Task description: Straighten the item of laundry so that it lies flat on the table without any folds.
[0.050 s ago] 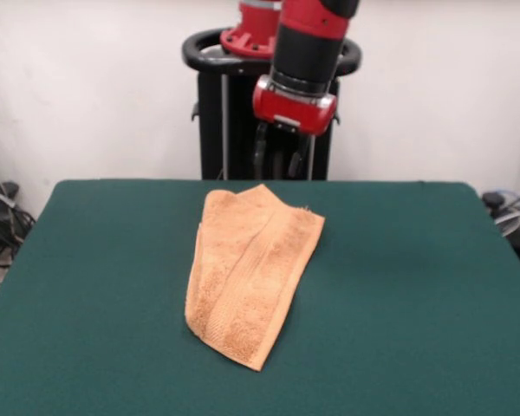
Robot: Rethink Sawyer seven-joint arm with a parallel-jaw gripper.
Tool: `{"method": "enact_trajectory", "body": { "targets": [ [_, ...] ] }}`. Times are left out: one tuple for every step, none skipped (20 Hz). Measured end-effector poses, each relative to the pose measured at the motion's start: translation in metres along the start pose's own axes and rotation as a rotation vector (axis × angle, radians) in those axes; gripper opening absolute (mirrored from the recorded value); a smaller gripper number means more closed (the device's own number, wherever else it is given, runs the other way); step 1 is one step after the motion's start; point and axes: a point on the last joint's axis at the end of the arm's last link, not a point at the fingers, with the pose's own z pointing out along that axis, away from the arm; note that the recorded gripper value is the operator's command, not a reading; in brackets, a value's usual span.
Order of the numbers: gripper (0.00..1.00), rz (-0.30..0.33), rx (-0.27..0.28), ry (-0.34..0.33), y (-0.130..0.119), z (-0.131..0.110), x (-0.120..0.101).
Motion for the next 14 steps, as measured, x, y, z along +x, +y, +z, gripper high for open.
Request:
{"method": "enact_trajectory", "body": {
  "targets": [
    [1.00,0.002,-0.001,0.004,0.000,0.001,0.000],
    [1.00,0.012,-0.009,0.013,-0.002,0.006,0.000],
    [1.00,0.017,-0.012,0.017,-0.002,0.009,0.000],
    [1.00,0.021,-0.014,0.020,-0.003,0.011,0.000],
    [1.00,0.035,-0.021,0.025,-0.005,0.018,0.000],
    [1.00,0.040,-0.023,0.025,-0.005,0.020,0.000],
    [1.00,0.045,-0.024,0.026,-0.005,0.023,0.001],
    [1.00,0.063,-0.027,0.019,-0.005,0.030,0.001],
    [1.00,0.068,-0.027,0.016,-0.005,0.032,0.002],
    [1.00,0.072,-0.027,0.013,-0.004,0.033,0.002],
    [1.00,0.078,-0.027,0.009,-0.003,0.036,0.002],
    [1.00,0.084,-0.026,0.002,-0.002,0.039,0.003],
    [1.00,0.091,-0.025,-0.004,0.000,0.041,0.004],
    [1.00,0.098,-0.023,-0.010,0.002,0.043,0.004]
  ]
}}
